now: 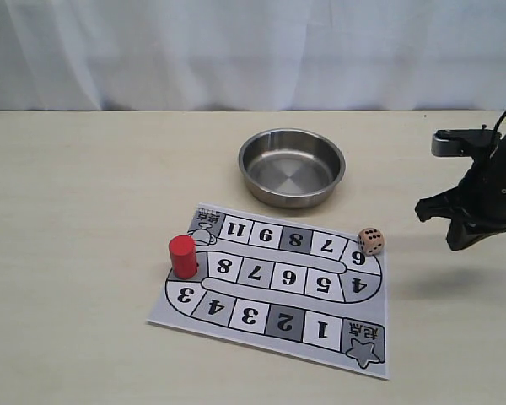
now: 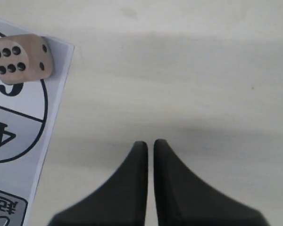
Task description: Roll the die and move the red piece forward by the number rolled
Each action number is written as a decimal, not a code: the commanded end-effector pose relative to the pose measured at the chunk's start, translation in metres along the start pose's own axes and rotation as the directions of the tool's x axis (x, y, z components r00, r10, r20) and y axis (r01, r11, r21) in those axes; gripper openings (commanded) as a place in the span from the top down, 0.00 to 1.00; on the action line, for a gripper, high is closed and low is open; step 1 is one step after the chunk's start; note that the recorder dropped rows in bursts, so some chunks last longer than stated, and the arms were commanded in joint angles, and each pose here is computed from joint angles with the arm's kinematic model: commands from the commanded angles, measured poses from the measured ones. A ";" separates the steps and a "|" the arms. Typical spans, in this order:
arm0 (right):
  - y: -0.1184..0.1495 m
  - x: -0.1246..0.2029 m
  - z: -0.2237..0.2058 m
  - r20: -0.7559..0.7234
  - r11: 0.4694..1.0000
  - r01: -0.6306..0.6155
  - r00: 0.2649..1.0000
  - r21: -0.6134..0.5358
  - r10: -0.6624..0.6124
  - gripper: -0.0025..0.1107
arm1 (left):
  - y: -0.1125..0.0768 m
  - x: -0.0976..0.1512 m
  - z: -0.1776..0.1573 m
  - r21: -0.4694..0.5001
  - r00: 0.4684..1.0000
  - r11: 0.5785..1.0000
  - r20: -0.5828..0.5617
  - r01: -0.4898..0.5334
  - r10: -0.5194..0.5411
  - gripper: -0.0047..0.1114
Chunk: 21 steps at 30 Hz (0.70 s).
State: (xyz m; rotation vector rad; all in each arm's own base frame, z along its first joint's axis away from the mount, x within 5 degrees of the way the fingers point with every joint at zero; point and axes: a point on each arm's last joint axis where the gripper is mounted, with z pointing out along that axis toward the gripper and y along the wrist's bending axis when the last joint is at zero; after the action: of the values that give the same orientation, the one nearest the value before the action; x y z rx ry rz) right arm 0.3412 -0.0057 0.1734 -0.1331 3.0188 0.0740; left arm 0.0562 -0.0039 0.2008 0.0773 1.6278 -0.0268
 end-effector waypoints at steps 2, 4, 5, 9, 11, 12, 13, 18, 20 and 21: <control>0.004 0.006 -0.029 0.081 0.999 0.049 0.996 -0.004 -0.049 0.94 | 0.000 0.001 0.000 0.002 1.000 1.000 0.003 0.011 -0.011 0.96; 0.005 0.013 -0.043 0.124 0.998 0.069 0.990 0.006 -0.069 0.94 | 0.000 0.001 0.000 0.002 1.000 1.000 0.003 0.011 -0.011 0.96; 0.006 0.017 -0.049 0.144 0.997 0.074 0.987 0.011 -0.074 0.94 | 0.000 0.001 0.000 0.002 1.000 1.000 0.003 0.011 -0.011 0.96; 0.011 0.039 -0.085 0.277 0.997 0.073 0.958 0.039 -0.081 0.94 | 0.000 0.001 0.000 0.002 1.000 1.000 0.003 0.011 -0.011 0.96; 0.014 0.051 -0.104 0.352 0.997 0.068 0.933 0.047 -0.080 0.94 | 0.000 0.001 0.000 0.002 1.000 1.000 0.003 0.011 -0.011 0.96; 0.015 0.059 -0.115 0.393 0.997 0.065 0.916 0.049 -0.079 0.94 | 0.000 0.001 0.000 0.002 1.000 1.000 0.003 0.011 -0.011 0.96; 0.017 0.067 -0.126 0.435 0.996 0.064 0.897 0.058 -0.083 0.94 | 0.000 0.001 0.000 0.002 1.000 1.000 0.003 0.011 -0.011 0.96; 0.025 0.108 -0.179 0.609 0.994 0.055 0.787 0.091 -0.099 0.94 | 0.000 0.001 0.000 0.002 1.000 1.000 0.003 0.011 -0.011 0.96; 0.029 0.130 -0.201 0.679 0.993 0.050 0.726 0.106 -0.109 0.94 | 0.000 0.001 0.000 0.002 1.000 1.000 0.003 0.011 -0.011 0.96; 0.031 0.141 -0.212 0.710 0.992 0.049 0.695 0.113 -0.115 0.94 | 0.000 0.001 0.000 0.002 1.000 1.000 0.003 0.011 -0.011 0.96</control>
State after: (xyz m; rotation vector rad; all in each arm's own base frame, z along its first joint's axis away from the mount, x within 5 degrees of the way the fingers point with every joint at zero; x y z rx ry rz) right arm 0.2028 0.0004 0.3482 -0.1863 2.3111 -0.0095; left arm 0.0562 -0.0039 0.2008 0.0773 1.6278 -0.0268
